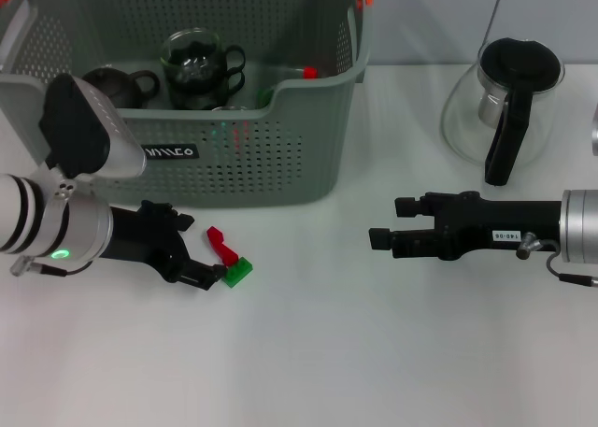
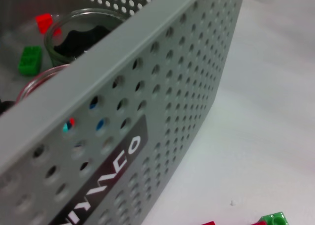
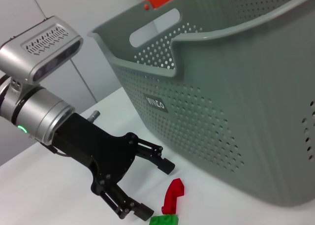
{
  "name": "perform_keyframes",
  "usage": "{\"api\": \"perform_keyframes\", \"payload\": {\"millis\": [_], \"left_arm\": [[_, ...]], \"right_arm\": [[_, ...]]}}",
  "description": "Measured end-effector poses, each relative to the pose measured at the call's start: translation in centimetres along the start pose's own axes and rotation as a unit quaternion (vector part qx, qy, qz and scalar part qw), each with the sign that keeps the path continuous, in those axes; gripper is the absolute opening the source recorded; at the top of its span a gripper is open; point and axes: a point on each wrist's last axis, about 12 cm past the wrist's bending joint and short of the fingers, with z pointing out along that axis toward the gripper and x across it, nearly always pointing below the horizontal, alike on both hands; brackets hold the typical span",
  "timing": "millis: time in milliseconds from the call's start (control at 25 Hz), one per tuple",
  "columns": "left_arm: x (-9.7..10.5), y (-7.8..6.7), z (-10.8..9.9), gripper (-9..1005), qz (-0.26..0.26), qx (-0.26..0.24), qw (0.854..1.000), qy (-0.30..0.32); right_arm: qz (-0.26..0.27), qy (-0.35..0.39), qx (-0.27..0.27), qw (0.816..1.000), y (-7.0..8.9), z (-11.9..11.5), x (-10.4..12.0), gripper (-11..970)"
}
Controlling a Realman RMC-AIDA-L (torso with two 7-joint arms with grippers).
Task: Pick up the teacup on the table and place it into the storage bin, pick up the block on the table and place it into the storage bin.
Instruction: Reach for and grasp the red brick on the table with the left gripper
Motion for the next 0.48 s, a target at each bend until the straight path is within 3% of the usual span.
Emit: {"api": "perform_keyframes", "payload": {"millis": [480], "left_arm": [[-0.07, 0.04, 0.15, 949, -0.002, -0.005, 1.000, -0.003]], "right_arm": [[0.000, 0.000, 0.000, 1.000, 0.00, 0.00, 0.00, 883]]}}
